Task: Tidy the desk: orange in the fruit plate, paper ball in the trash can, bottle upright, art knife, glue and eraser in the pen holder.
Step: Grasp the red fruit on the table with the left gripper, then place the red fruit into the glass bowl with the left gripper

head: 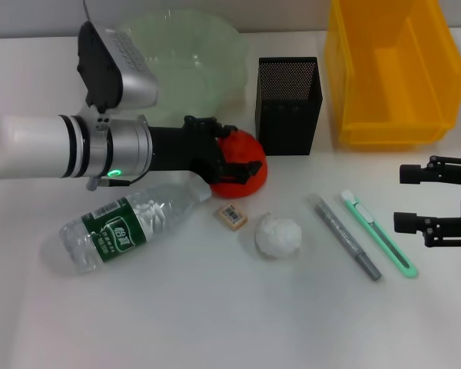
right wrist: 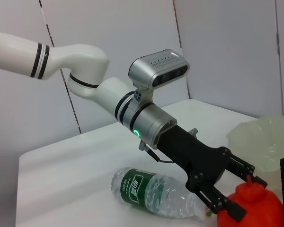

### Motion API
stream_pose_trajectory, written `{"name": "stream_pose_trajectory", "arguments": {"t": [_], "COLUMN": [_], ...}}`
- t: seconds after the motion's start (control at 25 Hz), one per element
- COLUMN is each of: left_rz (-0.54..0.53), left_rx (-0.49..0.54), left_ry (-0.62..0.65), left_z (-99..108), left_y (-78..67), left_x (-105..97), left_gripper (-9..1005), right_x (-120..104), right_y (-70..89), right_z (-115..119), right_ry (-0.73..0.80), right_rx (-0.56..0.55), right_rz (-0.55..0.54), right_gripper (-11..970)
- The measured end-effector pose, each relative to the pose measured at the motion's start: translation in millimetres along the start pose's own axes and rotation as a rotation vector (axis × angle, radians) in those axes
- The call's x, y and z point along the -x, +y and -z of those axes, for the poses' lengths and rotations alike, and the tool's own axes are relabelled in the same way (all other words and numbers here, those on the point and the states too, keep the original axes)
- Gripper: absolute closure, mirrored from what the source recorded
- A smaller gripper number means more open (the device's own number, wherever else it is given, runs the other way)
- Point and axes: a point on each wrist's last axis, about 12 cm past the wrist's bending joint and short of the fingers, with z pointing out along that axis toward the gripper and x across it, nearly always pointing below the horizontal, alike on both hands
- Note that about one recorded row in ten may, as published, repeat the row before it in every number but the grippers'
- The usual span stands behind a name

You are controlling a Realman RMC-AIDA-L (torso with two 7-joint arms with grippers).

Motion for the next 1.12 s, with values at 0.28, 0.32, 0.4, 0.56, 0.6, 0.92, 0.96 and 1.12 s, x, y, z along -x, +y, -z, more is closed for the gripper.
{"name": "stream_pose_trajectory", "arguments": {"t": [0.28, 0.32, 0.4, 0.56, 0.6, 0.92, 0.96, 1.12], "left_rz": [0.002, 0.003, 0.008, 0.012, 0.014, 0.026, 0.029, 0.035], "left_rx": [-0.001, -0.001, 0.001, 0.008, 0.009, -0.009, -0.02, -0.036], "left_ry": [-0.005, -0.009, -0.014, -0.015, -0.016, -0.052, -0.065, -0.088], "left_z": [-0.2, 0.0, 0.1, 0.3, 0.5, 9.4, 12.7, 20.6], "left_y": [-1.0, -1.0, -0.9, -0.1, 0.1, 0.7, 0.4, 0.0], "left_x": [0.1, 0.3, 0.8, 0.6, 0.5, 4.1, 7.0, 12.1], "left_gripper": [253, 285, 350, 481, 513, 745, 754, 790], "right_x": [-1.3, -1.5, -1.6, -1.2, -1.2, 0.1, 0.6, 1.4], "right_y": [-0.8, -1.1, -1.2, -1.4, -1.4, -2.2, -2.5, -2.9], "right_z": [-0.6, -0.7, -0.8, -1.0, -1.0, -1.6, -1.8, -2.3], "right_ry": [0.0, 0.0, 0.0, 0.0, 0.0, -0.003, -0.004, -0.005], "right_rx": [-0.01, -0.012, -0.013, -0.013, -0.013, -0.014, -0.013, -0.012], "right_rz": [-0.005, -0.006, -0.006, -0.005, -0.005, -0.006, -0.005, -0.004], "right_gripper": [194, 194, 194, 194, 194, 194, 194, 194]}}
